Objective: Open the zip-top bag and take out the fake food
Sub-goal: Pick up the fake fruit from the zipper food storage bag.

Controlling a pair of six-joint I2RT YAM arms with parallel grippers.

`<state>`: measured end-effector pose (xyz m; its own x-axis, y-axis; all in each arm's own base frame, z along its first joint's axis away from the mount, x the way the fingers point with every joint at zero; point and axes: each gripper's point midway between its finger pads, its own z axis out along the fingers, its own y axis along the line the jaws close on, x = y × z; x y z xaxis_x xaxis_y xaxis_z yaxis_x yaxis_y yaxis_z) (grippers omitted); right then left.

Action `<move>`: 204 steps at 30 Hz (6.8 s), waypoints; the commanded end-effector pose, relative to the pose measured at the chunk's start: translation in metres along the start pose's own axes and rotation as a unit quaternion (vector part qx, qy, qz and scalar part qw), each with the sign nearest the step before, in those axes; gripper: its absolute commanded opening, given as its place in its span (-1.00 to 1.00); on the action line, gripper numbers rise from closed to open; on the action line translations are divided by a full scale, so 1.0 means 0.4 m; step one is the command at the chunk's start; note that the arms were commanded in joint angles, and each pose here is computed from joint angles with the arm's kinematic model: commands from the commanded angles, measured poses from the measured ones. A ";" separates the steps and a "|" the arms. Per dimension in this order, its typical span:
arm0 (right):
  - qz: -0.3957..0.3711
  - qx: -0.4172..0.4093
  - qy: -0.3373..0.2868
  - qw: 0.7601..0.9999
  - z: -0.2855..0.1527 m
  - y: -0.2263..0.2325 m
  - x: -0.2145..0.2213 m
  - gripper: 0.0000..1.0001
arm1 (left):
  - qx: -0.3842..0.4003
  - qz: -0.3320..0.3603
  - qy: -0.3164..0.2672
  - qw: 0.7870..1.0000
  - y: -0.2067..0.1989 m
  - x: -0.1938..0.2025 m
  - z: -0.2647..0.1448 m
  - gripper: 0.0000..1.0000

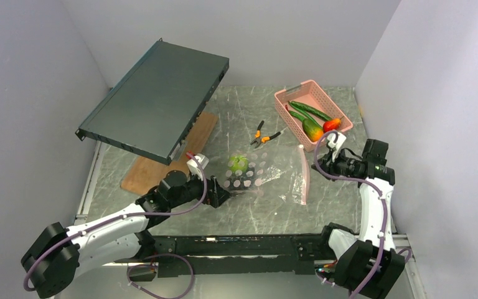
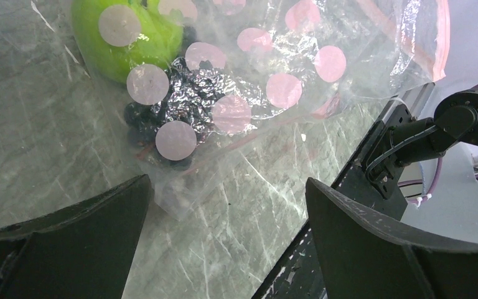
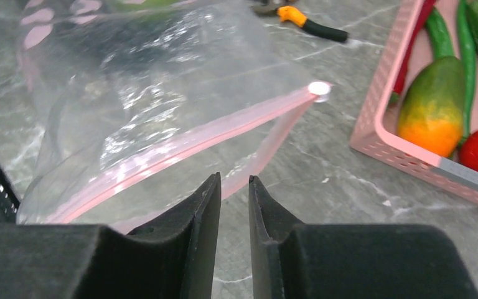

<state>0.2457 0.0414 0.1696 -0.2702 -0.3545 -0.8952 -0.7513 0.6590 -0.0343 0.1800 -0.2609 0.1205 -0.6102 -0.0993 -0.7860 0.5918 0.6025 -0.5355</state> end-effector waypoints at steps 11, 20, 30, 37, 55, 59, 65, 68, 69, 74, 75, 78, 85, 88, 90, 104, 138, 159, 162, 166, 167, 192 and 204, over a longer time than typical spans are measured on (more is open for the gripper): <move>-0.205 -0.154 -0.064 0.965 0.049 0.172 0.047 -0.68 | 0.026 0.014 -0.038 0.999 -0.061 -0.116 0.040 0.97; -0.271 -0.140 -0.086 0.948 0.118 0.143 -0.009 -0.71 | -0.040 0.033 -0.030 0.998 -0.018 -0.164 0.103 0.82; -0.292 -0.180 -0.116 0.932 0.160 0.158 -0.040 -0.71 | -0.133 0.055 -0.005 0.990 0.073 -0.187 0.181 0.43; -0.275 -0.140 -0.102 0.946 0.197 0.113 -0.044 -0.71 | -0.174 0.062 0.024 0.982 0.133 -0.190 0.240 0.44; -0.259 -0.133 -0.062 0.955 0.232 0.103 -0.006 -0.70 | -0.115 -0.020 0.078 0.990 0.171 -0.138 0.335 0.19; -0.254 -0.143 -0.050 0.955 0.242 0.112 0.007 -0.66 | -0.071 -0.027 0.086 0.993 0.138 -0.117 0.339 -0.15; -0.268 -0.176 -0.038 0.947 0.246 0.145 0.035 -0.53 | -0.015 -0.044 0.095 0.994 0.093 -0.090 0.331 -0.47; -0.284 -0.207 -0.045 0.935 0.240 0.181 0.046 -0.45 | -0.002 -0.055 0.099 0.994 0.085 -0.074 0.328 -0.57; -0.289 -0.216 -0.049 0.931 0.238 0.192 0.047 -0.43 | 0.002 -0.059 0.101 0.993 0.083 -0.068 0.327 -0.64; -0.294 -0.240 -0.054 0.924 0.237 0.224 0.049 -0.36 | 0.014 -0.075 0.104 0.992 0.078 -0.044 0.323 -0.85; -0.294 -0.244 -0.053 0.923 0.237 0.228 0.052 -0.36 | 0.015 -0.077 0.103 0.992 0.078 -0.041 0.322 -0.86; -0.298 -0.256 -0.054 0.918 0.235 0.243 0.056 -0.32 | 0.017 -0.078 0.097 0.992 0.074 -0.045 0.314 -0.97; -0.263 -0.287 -0.057 0.919 0.242 0.293 0.040 -0.14 | 0.030 -0.075 0.080 0.993 0.026 -0.077 0.326 -1.00; -0.261 -0.292 -0.047 0.919 0.252 0.305 0.051 -0.14 | 0.039 -0.082 0.082 0.993 0.013 -0.072 0.341 -1.00; -0.263 -0.298 -0.038 0.917 0.259 0.315 0.064 -0.14 | 0.045 -0.085 0.080 0.992 0.006 -0.072 0.350 -1.00; -0.276 -0.286 -0.001 0.918 0.295 0.316 0.085 -0.07 | 0.027 -0.015 0.063 0.998 -0.050 -0.160 0.331 -0.36; -0.390 -0.366 -0.006 0.845 0.263 0.400 0.147 0.09 | -0.045 -0.024 0.106 0.993 -0.043 0.060 0.144 0.18; -0.400 -0.364 0.035 0.840 0.288 0.413 0.170 -0.57 | -0.014 -0.057 0.119 0.991 -0.033 0.088 0.175 -0.88; -0.396 -0.354 0.037 0.847 0.290 0.404 0.160 -0.49 | -0.019 -0.069 0.118 0.990 -0.011 0.099 0.164 -0.90; -0.388 -0.372 0.023 0.843 0.279 0.425 0.154 -0.23 | -0.028 -0.076 0.126 0.989 0.010 0.121 0.161 -0.96; -0.391 -0.376 0.024 0.840 0.277 0.428 0.157 -0.18 | -0.028 -0.077 0.130 0.988 0.013 0.127 0.162 -0.97; -0.432 -0.373 0.057 0.819 0.324 0.456 0.189 0.20 | 0.006 -0.093 0.162 0.982 -0.009 0.158 0.220 -1.00; -0.448 -0.351 0.140 0.810 0.338 0.408 0.248 -0.67 | -0.014 -0.085 0.151 0.985 0.010 0.156 0.191 -1.00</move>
<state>0.1681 0.2187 0.0260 0.5418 -0.6015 -0.5872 -0.8353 -0.4632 -0.2962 0.1853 -0.3276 0.0364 -0.8428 0.0529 -0.5356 0.4458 0.6262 -0.6397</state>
